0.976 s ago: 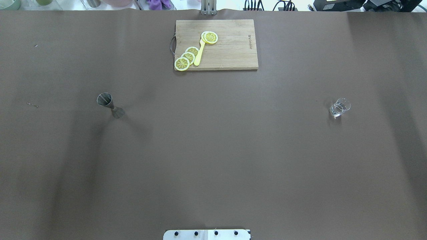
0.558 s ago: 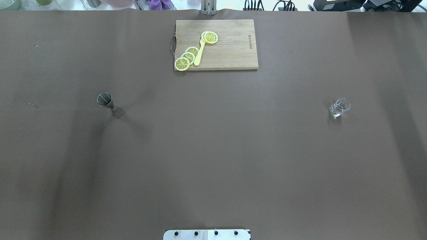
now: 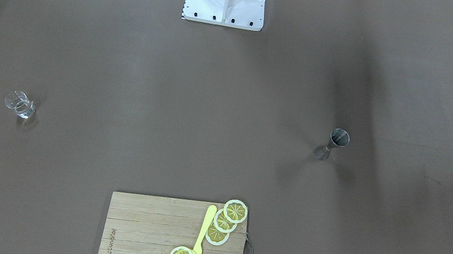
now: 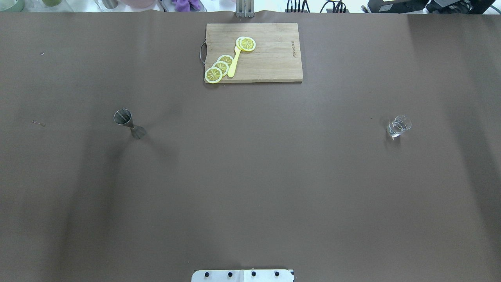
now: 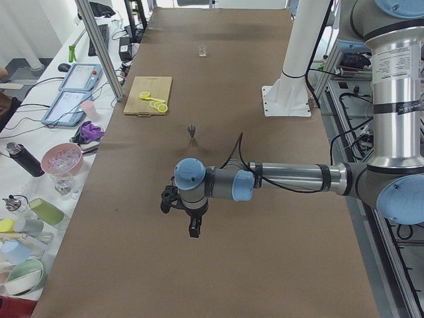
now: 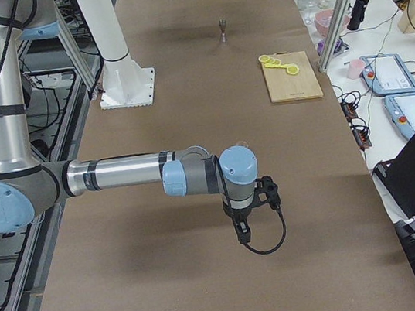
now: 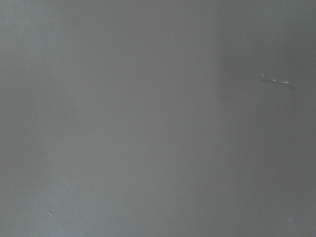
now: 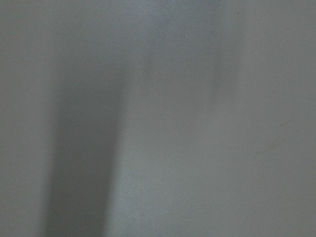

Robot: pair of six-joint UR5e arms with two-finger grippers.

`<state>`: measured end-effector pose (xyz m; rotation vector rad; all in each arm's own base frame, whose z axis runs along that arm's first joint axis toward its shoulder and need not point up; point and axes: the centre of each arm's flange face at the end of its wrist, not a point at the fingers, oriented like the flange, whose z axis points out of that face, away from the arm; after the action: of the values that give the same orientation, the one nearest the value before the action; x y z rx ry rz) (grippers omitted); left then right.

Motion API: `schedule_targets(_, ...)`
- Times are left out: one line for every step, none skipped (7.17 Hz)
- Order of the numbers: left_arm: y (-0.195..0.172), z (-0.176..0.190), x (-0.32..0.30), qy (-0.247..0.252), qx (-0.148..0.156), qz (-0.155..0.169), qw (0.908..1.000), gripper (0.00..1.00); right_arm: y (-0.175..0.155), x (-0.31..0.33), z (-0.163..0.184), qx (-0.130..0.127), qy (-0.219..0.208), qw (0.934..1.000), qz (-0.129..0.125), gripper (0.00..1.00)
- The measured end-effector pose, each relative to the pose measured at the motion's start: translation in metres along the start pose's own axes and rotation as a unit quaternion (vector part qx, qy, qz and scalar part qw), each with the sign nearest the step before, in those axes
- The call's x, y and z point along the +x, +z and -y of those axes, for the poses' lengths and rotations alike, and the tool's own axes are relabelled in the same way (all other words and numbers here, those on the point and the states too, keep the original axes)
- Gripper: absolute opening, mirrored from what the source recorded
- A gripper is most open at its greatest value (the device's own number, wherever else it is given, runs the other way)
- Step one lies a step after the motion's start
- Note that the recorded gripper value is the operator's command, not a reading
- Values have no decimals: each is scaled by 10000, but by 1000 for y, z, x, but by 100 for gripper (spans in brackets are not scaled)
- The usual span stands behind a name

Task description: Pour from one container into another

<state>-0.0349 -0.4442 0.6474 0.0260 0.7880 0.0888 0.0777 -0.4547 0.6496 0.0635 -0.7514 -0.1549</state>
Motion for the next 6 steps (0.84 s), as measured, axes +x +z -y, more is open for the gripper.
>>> schedule_targets(-2, 1, 1, 7, 14, 3, 10000, 98, -1, -5, 1, 52, -37, 9997, 224, 100)
schedule_targets(-3, 1, 2, 12, 23, 7, 10000, 98, -2, -10, 3, 110, -121, 9991, 400, 100)
schedule_targets(-4, 2, 3, 17, 30, 8, 10000, 98, -5, -15, 7, 177, -253, 9984, 479, 100)
schedule_targets(-5, 2, 5, 19, 42, 11, 10000, 97, -10, -23, 12, 247, -414, 9976, 505, 100)
schedule_targets(-8, 3, 8, -81, 68, 15, 9999, 88, -12, -34, 18, 292, -644, 9961, 526, 100)
schedule_targets(-15, 4, 17, -285, 134, 35, 9995, 88, -12, -48, 27, 305, -904, 9940, 541, 100)
